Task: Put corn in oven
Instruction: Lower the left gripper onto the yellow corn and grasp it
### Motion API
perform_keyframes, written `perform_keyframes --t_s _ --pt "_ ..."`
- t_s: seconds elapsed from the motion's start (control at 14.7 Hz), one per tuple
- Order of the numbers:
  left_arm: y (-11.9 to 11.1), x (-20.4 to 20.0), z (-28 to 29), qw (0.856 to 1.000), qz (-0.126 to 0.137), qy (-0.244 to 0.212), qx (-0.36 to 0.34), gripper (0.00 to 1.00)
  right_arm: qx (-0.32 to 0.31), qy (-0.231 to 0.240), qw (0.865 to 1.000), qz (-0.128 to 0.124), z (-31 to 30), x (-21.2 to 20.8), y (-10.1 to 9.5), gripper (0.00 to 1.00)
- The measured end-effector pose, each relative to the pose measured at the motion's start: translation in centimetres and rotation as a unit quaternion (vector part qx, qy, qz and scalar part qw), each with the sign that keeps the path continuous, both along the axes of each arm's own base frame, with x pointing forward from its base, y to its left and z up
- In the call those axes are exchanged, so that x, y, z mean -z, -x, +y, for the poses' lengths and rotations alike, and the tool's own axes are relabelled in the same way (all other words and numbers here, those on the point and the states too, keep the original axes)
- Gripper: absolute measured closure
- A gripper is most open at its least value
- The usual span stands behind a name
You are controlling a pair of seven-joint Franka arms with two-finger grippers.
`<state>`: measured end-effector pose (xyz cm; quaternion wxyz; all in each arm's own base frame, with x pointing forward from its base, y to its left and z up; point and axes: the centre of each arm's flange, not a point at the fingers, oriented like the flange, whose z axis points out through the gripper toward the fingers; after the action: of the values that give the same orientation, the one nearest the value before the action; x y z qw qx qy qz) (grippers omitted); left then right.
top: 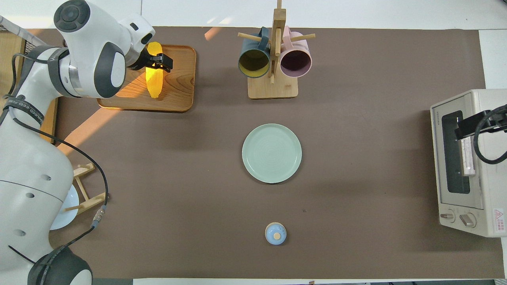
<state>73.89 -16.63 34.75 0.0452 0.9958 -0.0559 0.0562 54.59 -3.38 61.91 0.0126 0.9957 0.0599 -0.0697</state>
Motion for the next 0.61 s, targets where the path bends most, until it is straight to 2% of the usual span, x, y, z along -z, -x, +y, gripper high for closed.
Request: perform_keyframes --t_s 0.34,0.61 --pt "-0.7 3.3 0.0 1.0 -0.01 0.0 -0.002 0.0 0.0 0.0 1.0 0.0 0.0 0.0 0.0 0.0" --pt "-0.9 3.9 0.0 1.0 -0.019 -0.003 0.0 0.0 0.0 0.0 1.0 0.002 0.0 0.2 0.0 0.0"
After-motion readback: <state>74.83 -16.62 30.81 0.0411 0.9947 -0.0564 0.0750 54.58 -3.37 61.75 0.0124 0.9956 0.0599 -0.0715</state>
